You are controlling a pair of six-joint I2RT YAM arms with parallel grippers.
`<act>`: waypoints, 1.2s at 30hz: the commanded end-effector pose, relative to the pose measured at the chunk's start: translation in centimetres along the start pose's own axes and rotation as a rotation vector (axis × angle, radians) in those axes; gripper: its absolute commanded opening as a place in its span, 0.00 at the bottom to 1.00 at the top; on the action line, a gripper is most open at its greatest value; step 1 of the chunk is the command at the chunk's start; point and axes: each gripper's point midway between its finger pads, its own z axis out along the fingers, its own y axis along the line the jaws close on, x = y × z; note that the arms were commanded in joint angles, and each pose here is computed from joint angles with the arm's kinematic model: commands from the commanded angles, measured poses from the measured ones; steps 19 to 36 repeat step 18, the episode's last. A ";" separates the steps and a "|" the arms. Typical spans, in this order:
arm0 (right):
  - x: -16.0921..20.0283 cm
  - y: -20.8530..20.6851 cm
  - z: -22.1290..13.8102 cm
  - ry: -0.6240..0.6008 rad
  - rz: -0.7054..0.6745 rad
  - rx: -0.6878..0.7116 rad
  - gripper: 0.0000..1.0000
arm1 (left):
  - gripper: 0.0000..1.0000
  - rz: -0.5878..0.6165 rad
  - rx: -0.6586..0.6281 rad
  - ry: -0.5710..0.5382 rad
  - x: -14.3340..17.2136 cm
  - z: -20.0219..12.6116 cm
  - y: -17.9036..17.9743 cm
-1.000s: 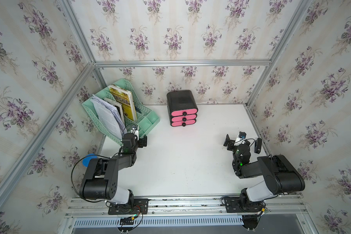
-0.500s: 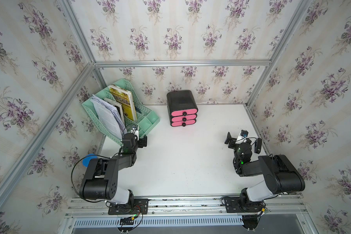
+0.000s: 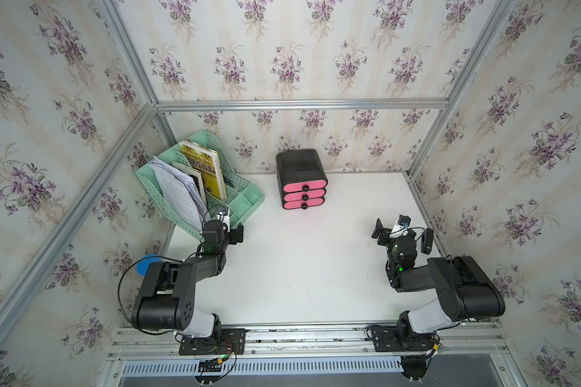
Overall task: Place the wired earphones into the drawer by color
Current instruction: Reset both arms
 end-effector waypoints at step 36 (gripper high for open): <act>-0.7 0.1 0.0 -0.026 0.014 -0.004 1.00 | 0.99 0.023 0.000 -0.012 -0.3 0.0 -0.4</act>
